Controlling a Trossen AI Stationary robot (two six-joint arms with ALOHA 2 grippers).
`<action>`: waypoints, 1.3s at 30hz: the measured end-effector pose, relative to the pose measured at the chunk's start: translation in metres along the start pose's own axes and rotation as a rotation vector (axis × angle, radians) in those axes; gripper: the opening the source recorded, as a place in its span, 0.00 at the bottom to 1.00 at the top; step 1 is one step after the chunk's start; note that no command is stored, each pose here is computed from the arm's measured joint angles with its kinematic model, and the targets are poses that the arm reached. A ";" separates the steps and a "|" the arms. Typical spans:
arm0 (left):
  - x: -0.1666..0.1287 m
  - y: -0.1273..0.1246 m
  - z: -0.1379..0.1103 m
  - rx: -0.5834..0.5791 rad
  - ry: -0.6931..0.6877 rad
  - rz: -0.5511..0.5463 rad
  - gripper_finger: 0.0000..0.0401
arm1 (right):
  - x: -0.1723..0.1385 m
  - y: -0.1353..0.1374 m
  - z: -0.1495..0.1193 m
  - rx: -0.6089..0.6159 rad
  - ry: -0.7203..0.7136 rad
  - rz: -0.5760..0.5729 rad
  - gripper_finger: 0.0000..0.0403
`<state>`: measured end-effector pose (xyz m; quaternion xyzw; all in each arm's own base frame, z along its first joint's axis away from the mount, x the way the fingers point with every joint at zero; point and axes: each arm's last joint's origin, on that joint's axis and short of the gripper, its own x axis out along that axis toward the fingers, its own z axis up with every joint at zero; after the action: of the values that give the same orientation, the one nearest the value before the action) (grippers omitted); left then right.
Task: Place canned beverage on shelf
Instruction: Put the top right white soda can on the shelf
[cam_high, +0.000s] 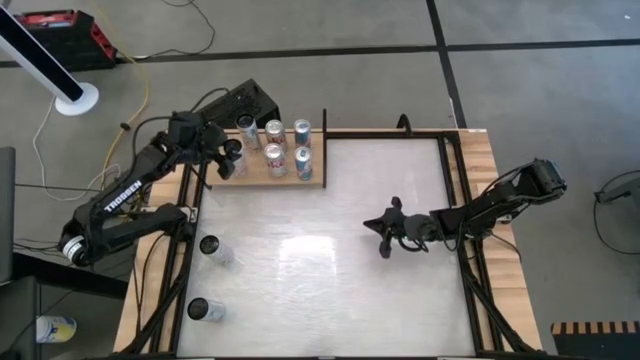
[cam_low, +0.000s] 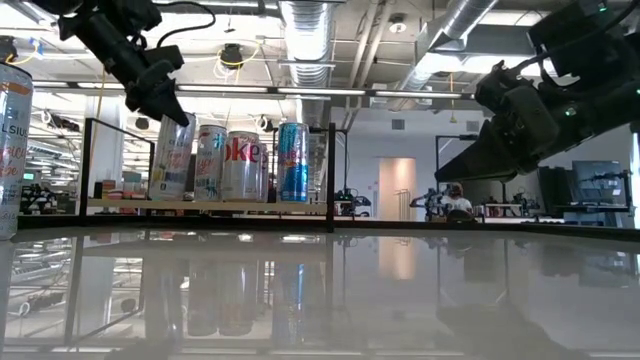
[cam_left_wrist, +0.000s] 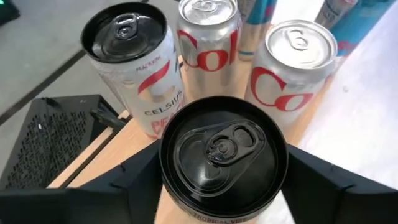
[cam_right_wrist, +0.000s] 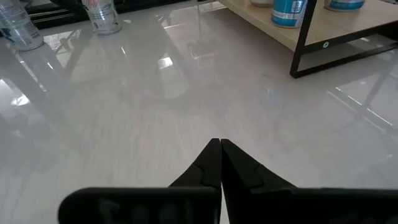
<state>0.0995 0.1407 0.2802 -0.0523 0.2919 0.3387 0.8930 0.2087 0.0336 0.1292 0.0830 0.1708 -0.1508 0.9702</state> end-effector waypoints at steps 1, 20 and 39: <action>0.000 0.000 0.000 -0.007 0.001 0.005 0.66 | 0.000 0.000 0.000 0.004 0.000 -0.002 0.06; -0.025 0.007 0.032 -0.015 -0.068 0.131 0.98 | 0.002 -0.005 0.001 0.012 -0.002 -0.027 0.06; -0.028 -0.047 0.048 0.082 -0.063 -0.133 0.58 | 0.005 -0.011 0.003 0.032 -0.007 -0.052 0.06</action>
<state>0.1360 0.1031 0.3302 -0.0241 0.2729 0.2678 0.9237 0.2104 0.0214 0.1293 0.0934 0.1669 -0.1791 0.9651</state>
